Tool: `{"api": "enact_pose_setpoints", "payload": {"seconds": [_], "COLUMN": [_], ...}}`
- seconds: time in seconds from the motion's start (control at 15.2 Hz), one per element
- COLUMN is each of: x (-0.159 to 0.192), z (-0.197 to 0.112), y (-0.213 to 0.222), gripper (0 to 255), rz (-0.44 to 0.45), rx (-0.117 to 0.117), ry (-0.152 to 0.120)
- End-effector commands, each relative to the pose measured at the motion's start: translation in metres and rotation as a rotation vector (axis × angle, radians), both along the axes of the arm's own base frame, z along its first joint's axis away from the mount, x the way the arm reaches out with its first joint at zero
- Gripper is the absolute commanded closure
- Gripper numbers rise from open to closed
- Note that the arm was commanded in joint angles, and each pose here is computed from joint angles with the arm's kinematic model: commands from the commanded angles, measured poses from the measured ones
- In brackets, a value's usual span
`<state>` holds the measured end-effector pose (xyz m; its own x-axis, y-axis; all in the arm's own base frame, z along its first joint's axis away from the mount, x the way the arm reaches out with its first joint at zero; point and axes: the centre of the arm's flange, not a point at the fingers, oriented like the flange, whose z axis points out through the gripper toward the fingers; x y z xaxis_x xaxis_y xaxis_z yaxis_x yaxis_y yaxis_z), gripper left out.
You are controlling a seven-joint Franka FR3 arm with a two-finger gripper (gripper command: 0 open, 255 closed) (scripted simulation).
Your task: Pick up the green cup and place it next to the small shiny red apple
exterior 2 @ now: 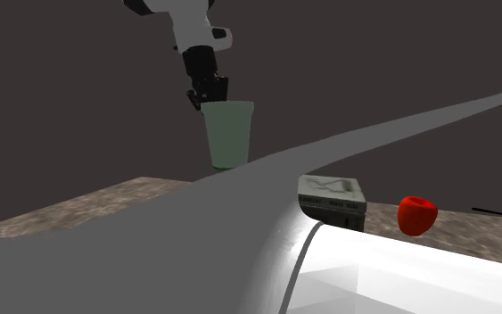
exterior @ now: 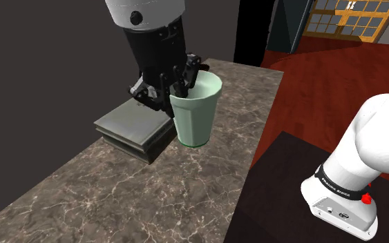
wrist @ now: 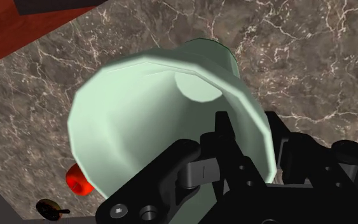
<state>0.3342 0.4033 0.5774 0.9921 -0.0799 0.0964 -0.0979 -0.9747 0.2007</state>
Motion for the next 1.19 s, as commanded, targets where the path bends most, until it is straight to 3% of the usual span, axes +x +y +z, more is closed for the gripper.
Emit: {"api": "enact_pose_setpoints", "payload": {"seconds": [0.0, 1.12], "x": [0.0, 0.108], "z": [0.011, 0.013], "y": [0.0, -0.181], "gripper": [255, 255], "rz": [0.0, 0.0], "rx": [0.0, 0.0], "ry": [0.0, 0.0]}}
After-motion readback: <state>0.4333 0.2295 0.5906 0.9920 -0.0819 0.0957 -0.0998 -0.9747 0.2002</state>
